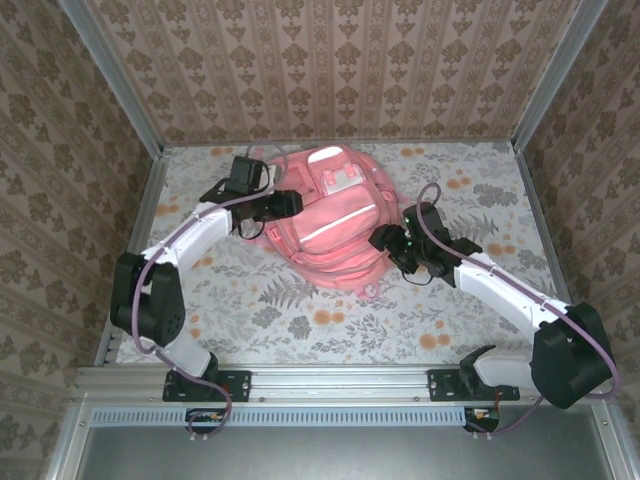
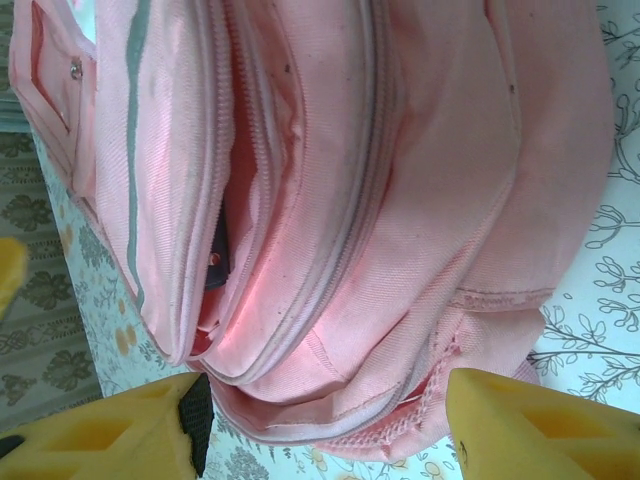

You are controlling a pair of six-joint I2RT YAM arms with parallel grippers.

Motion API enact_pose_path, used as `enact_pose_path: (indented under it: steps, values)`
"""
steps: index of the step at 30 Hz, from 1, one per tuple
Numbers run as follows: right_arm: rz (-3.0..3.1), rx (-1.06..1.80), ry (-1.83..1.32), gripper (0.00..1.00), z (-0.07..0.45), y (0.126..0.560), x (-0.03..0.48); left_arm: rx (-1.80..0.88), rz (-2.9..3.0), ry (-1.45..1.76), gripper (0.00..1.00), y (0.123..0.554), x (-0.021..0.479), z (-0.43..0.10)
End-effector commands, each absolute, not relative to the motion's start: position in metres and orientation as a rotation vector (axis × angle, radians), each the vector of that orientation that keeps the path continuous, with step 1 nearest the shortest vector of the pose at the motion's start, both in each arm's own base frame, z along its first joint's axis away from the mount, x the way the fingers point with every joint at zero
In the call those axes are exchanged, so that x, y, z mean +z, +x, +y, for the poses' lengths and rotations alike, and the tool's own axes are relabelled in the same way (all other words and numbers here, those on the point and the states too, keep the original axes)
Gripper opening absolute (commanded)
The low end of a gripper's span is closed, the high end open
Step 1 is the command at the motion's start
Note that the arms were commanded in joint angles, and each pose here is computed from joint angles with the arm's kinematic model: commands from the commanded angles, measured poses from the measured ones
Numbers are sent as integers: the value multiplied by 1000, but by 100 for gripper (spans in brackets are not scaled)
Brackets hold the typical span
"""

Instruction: Pack the student bag

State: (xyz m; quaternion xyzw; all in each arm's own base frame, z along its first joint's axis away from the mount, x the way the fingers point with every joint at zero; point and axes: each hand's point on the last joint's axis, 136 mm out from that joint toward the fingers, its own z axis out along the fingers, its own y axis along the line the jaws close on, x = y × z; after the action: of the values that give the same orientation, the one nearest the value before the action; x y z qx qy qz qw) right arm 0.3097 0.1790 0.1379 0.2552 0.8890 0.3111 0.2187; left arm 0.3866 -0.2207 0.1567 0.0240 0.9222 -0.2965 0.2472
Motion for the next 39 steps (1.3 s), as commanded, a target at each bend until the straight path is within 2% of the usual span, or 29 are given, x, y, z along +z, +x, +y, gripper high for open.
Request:
enact_pose_path:
  steps: [1, 3, 9, 17, 25, 29, 35, 39]
  values:
    - [2470, 819, 654, 65, 181, 312, 143, -977, 2564, -82, 52, 386, 143, -228]
    - [2477, 822, 649, 65, 183, 311, 141, -1002, 2572, -106, 47, 389, 136, -230]
    - [2492, 827, 649, 64, 188, 309, 138, -964, 2654, -248, 39, 392, 105, -222]
    - [2498, 800, 618, 64, 191, 308, 141, -955, 2705, -309, 40, 387, 90, -222]
    - [2503, 715, 527, 63, 202, 304, 149, -1190, 2655, -252, 19, 375, 109, -248]
    - [2502, 608, 421, 63, 212, 299, 156, -1310, 2595, -254, 0, 372, 128, -257]
    - [2499, 412, 203, 61, 246, 294, 160, -1478, 2476, -303, 0, 375, 168, -273]
    - [2485, 385, 115, 59, 280, 292, 158, -1529, 2426, -324, 0, 379, 187, -280]
